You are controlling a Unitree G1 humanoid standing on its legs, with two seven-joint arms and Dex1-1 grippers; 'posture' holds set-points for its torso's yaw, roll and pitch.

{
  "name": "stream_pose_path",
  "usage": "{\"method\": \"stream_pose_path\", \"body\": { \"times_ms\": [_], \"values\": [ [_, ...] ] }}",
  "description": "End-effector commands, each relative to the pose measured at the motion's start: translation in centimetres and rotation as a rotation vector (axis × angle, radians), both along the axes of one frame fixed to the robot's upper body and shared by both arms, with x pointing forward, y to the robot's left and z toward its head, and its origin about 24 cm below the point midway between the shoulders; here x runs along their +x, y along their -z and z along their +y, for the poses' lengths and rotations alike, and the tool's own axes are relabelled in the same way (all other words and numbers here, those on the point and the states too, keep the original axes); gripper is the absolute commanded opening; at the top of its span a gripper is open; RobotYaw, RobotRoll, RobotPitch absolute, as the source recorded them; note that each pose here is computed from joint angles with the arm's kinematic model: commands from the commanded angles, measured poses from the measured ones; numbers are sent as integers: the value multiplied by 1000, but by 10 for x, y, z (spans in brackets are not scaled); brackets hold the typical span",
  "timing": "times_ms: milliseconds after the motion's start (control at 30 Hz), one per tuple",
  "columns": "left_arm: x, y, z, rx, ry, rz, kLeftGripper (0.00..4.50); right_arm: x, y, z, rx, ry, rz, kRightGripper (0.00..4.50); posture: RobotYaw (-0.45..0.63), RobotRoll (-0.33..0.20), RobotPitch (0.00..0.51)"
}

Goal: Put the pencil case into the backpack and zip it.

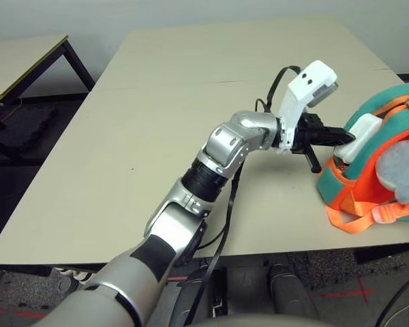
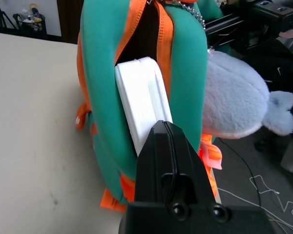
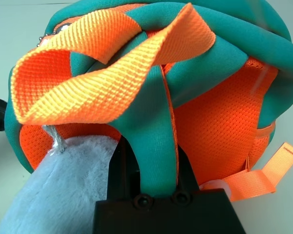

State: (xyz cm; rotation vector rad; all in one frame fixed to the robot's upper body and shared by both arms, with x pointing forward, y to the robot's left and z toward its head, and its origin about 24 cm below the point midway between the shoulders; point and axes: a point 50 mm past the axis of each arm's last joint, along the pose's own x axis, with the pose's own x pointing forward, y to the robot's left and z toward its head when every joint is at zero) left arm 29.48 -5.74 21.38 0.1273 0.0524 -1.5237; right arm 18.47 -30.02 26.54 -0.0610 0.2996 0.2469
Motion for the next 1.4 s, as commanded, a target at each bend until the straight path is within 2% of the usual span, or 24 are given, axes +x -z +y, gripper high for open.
{"method": "stream_pose_path", "body": {
  "times_ms": [33,133,267,367,500,600,700,867,1033,1200,1400],
  "values": [
    [-5,13,-26,18,34,17,0,2,9,5,2,-23,46,48,-234,0,114],
    [-4,21,-42,31,41,-11,0,3,11,8,10,-32,41,48,-246,0,108],
    [-2,28,-47,34,46,-44,0,2,17,11,24,-32,32,48,-255,0,88],
    [0,14,-41,-26,59,-31,0,1,21,12,31,-18,16,48,-269,0,68],
    [7,-21,-19,-111,56,-58,0,2,24,18,41,-13,-22,48,-285,0,58],
    [12,-43,1,-165,30,-29,0,4,25,21,48,-12,-42,48,-284,0,56],
    [14,-53,14,-176,2,-14,0,7,26,22,51,-16,-41,48,-261,0,64],
    [12,-52,27,-124,-51,-110,1200,14,20,19,40,-30,-16,48,-229,0,107],
    [-2,-42,34,-67,-76,-241,2853,19,9,9,12,-28,25,48,-201,0,151],
    [-20,-33,29,-51,-47,-269,4462,20,3,5,-2,-30,47,48,-200,0,164],
    [-28,-23,18,-57,-16,-271,4500,19,-2,4,-13,-27,50,48,-222,0,172]
  ]
}}
